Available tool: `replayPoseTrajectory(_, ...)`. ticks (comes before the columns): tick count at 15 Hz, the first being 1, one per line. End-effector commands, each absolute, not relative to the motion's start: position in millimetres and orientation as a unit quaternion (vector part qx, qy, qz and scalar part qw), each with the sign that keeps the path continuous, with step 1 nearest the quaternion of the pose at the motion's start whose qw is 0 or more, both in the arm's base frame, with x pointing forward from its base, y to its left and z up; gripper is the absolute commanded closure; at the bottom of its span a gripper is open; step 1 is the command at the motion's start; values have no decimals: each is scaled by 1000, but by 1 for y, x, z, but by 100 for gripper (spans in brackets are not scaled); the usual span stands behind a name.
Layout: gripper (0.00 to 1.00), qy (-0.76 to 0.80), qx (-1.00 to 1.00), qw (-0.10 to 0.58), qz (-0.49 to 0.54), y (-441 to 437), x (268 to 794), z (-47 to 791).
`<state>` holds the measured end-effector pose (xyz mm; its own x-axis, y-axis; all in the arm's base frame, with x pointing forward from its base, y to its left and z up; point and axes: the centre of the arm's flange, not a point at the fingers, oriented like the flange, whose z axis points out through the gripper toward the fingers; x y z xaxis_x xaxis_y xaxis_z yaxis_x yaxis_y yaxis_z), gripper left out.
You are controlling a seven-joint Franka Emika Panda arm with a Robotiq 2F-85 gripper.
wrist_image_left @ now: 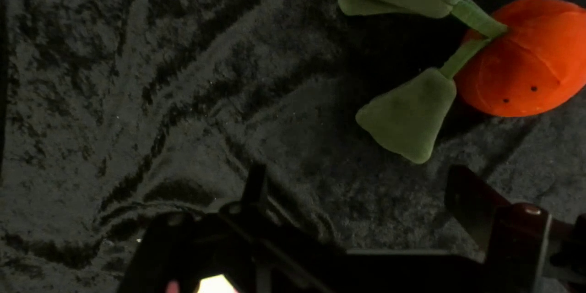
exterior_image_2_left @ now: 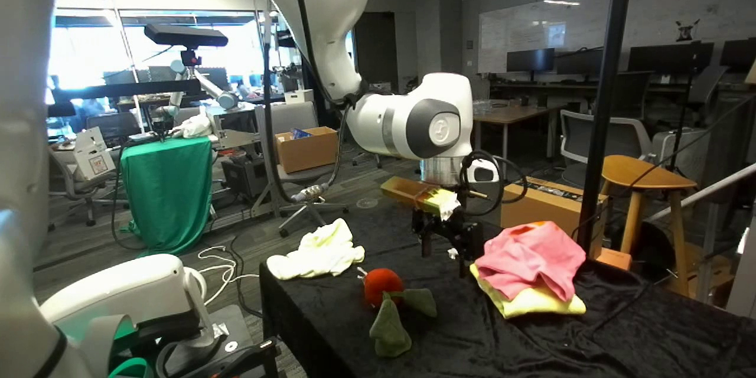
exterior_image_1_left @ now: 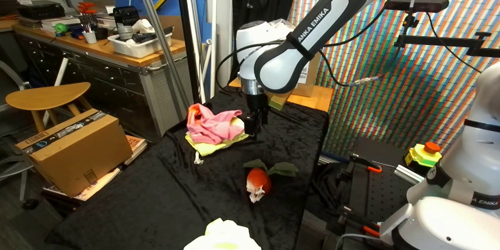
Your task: Put all the items on the table in one place
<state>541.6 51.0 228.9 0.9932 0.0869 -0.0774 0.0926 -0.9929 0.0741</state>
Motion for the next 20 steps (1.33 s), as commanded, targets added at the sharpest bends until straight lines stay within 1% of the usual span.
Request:
replayPoseTrajectory(1, 0, 67, 997, 29, -1, 45, 502, 231)
replayPoseTrajectory(5, 0, 99, 994, 17, 33, 65, 495, 223)
replayPoseTrajectory(9, 0, 135, 989, 1, 53, 104, 485, 227)
replayPoseTrajectory(14, 0, 186, 982, -25, 17, 142, 476, 244)
replayPoseTrajectory(20, 0, 206, 978, -9, -33, 153, 492, 228)
